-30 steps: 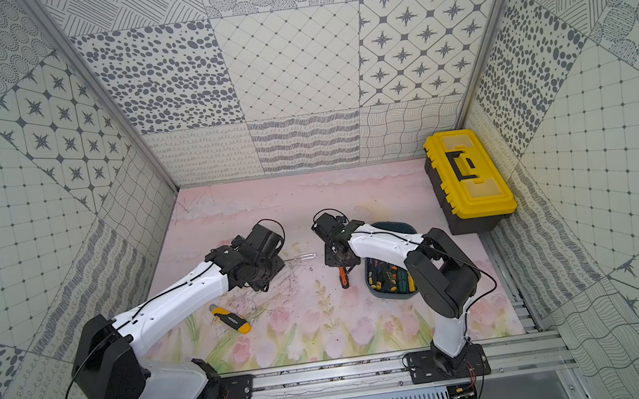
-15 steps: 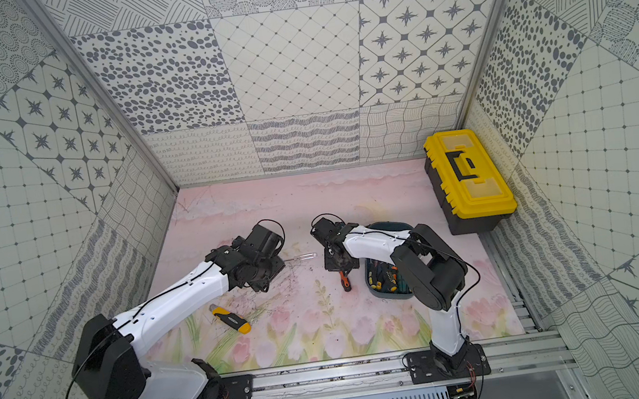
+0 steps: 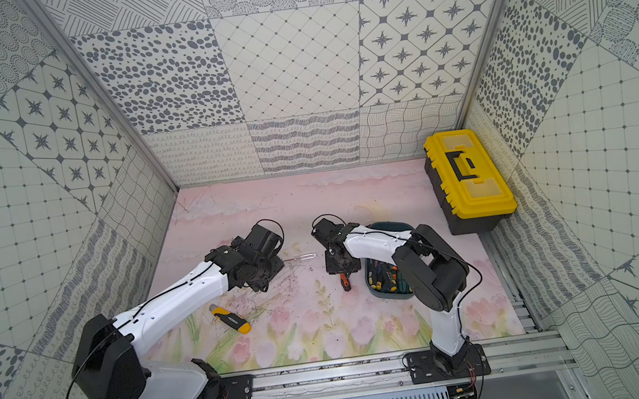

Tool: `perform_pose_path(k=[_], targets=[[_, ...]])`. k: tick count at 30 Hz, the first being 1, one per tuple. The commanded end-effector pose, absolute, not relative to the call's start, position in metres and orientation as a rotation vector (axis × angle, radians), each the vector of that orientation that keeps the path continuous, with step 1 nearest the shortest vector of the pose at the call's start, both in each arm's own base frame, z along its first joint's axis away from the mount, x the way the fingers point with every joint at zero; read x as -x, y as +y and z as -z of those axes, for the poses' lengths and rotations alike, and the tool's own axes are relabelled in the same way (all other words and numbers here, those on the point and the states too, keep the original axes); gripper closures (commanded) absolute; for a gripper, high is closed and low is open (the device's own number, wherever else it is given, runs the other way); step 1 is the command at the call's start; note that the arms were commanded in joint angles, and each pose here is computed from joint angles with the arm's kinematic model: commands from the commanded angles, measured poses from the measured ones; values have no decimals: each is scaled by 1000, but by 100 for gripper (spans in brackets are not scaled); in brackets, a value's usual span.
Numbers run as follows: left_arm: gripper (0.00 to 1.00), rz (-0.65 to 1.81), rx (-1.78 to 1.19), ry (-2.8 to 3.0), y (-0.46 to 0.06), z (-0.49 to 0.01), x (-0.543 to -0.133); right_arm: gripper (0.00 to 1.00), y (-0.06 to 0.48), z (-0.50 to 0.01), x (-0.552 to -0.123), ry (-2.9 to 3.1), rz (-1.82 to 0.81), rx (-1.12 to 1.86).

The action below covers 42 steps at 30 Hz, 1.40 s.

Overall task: Put the screwdriver on the desktop into the storage box
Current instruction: Pick up the screwdriver from the center of the board.

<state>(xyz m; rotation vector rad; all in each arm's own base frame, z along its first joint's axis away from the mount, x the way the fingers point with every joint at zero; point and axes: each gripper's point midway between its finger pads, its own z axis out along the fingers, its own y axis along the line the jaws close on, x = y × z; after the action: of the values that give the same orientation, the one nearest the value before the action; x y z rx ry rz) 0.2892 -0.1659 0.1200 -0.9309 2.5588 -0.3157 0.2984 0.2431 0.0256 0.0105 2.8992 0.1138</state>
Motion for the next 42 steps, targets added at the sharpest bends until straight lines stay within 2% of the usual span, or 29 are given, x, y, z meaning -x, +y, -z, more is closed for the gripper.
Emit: perform_pose_path(k=[1, 14, 20, 23, 28, 32, 38, 42], targets=[[52, 324, 918, 2561, -166, -119, -292, 57, 243, -25, -290, 2924, -134, 17], [52, 324, 915, 2561, -166, -119, -291, 77, 242, -12, -290, 2969, -62, 42], [52, 321, 918, 2562, -165, -119, -291, 94, 244, -21, -292, 2955, -87, 44], [52, 324, 919, 2562, -165, -119, -291, 100, 248, -41, -295, 2917, -146, 25], [52, 330, 910, 2564, -166, -120, -291, 100, 250, -101, -304, 2796, -311, -36], [51, 329, 899, 2568, -166, -119, -291, 100, 211, -139, -303, 2728, -355, -163], [51, 348, 885, 2580, -171, -116, -293, 100, 128, -149, -287, 2715, -274, -307], [51, 361, 876, 2602, -177, -112, -294, 100, 105, -131, -277, 2762, -233, -342]])
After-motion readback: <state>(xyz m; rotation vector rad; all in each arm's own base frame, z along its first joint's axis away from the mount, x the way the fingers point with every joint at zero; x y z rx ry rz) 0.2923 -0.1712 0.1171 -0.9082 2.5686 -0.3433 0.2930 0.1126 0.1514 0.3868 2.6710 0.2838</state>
